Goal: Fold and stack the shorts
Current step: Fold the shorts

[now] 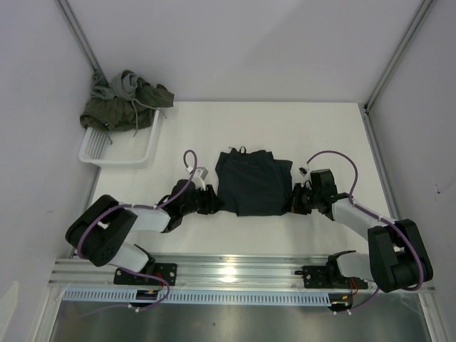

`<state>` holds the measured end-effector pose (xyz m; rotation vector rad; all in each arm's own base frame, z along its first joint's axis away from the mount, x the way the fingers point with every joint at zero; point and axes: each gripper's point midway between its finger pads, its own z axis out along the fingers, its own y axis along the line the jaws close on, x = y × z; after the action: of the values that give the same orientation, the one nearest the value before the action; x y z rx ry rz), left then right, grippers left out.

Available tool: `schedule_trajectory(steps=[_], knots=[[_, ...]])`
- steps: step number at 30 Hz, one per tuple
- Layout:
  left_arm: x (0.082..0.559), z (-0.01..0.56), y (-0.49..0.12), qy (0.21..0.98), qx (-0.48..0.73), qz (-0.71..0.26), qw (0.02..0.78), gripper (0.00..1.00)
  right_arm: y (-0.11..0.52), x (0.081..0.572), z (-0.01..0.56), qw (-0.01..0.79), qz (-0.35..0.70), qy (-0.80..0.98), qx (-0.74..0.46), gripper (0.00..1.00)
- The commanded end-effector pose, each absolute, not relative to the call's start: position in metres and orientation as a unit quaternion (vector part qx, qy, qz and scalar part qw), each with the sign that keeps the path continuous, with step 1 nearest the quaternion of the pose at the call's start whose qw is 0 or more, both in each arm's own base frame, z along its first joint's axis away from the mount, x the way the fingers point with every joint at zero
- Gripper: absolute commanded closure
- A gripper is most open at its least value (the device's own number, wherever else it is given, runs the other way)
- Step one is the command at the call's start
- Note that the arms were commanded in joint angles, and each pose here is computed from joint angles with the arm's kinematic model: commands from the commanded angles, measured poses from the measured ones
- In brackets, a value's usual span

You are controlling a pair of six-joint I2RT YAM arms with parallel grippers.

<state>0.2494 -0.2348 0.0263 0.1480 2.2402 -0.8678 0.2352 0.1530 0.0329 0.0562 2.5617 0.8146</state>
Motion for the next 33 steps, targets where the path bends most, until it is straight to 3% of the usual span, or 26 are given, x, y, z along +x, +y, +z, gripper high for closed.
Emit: schedule_trajectory(steps=[1, 3, 7, 33], knots=[[0.256, 0.033, -0.244, 0.859, 0.072, -0.344, 0.372, 0.58, 0.156, 0.249, 0.045, 0.25, 0.297, 0.921, 0.013, 1.0], [0.252, 0.03, -0.247, 0.859, 0.076, -0.352, 0.364, 0.66, 0.156, 0.249, 0.045, 0.25, 0.297, 0.922, 0.013, 1.0], [0.25, 0.034, -0.255, 0.851, 0.081, -0.376, 0.357, 1.0, 0.156, 0.25, 0.045, 0.249, 0.296, 0.922, 0.013, 1.0], [0.256, 0.04, -0.214, 0.874, 0.065, -0.295, 0.381, 1.0, 0.111, 0.262, 0.046, 0.257, 0.226, 0.937, 0.073, 1.0]])
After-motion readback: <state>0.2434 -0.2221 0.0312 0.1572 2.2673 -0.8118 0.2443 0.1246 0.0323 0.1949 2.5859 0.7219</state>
